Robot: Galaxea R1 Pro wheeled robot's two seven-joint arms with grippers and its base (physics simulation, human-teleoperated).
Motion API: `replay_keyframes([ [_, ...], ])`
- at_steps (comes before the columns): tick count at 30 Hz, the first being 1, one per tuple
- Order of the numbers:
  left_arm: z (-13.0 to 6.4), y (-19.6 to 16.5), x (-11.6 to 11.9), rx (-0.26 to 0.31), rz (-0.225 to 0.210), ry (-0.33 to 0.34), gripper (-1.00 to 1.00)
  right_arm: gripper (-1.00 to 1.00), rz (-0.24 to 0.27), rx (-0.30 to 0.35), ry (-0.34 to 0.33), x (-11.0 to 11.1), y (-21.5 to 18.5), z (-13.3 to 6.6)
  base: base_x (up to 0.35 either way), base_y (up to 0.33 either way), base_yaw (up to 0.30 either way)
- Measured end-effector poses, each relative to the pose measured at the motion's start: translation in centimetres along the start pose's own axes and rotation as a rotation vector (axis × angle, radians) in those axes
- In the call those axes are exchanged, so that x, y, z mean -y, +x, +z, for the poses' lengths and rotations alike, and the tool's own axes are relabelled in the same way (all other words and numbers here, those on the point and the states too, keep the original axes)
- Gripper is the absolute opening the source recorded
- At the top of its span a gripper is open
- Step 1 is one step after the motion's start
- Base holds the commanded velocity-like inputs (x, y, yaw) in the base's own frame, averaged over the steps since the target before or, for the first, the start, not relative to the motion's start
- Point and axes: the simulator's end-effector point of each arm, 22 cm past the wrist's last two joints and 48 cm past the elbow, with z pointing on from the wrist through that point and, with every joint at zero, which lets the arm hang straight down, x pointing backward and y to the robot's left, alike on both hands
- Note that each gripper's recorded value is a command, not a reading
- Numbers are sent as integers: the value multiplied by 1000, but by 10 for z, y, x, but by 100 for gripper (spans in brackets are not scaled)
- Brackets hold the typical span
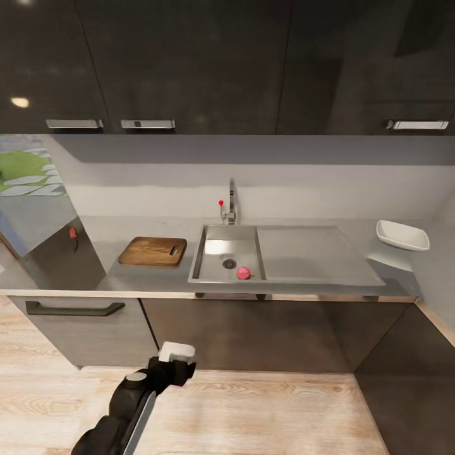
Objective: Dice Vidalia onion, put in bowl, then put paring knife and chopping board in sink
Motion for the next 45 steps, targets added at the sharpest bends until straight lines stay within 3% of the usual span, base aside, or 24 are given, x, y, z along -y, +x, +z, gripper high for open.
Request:
replay_keyframes([
  [3,-2,-43,14,18,19,22,100,100,3,-2,3,1,1,0,0,0,0],
  [6,-11,-133,37,85,44,52,100,100,6,-3,5,2,1,0,0,0,0],
  [8,-17,-174,44,125,60,59,100,100,6,-3,6,2,1,0,0,0,0],
  [14,-35,-300,48,219,120,40,100,100,6,-5,7,3,2,0,0,0,0],
  [17,-41,-378,49,209,132,48,100,100,6,-6,6,2,2,0,0,0,0],
  [20,-56,-437,55,161,79,107,100,100,6,-6,7,3,2,0,0,0,0],
  [22,-58,-448,54,136,51,117,100,100,5,-6,7,3,2,0,0,0,0],
  [25,-57,-461,50,144,22,115,100,100,5,-6,6,3,2,0,0,0,0],
  [28,-42,-447,40,99,-3,102,100,100,6,-7,6,2,2,0,0,0,0],
  [42,-22,-431,29,64,22,62,100,100,5,-24,8,3,7,-3,123,-104,0],
  [45,-9,-414,28,35,17,64,100,100,6,-29,8,3,9,-3,231,-218,0],
])
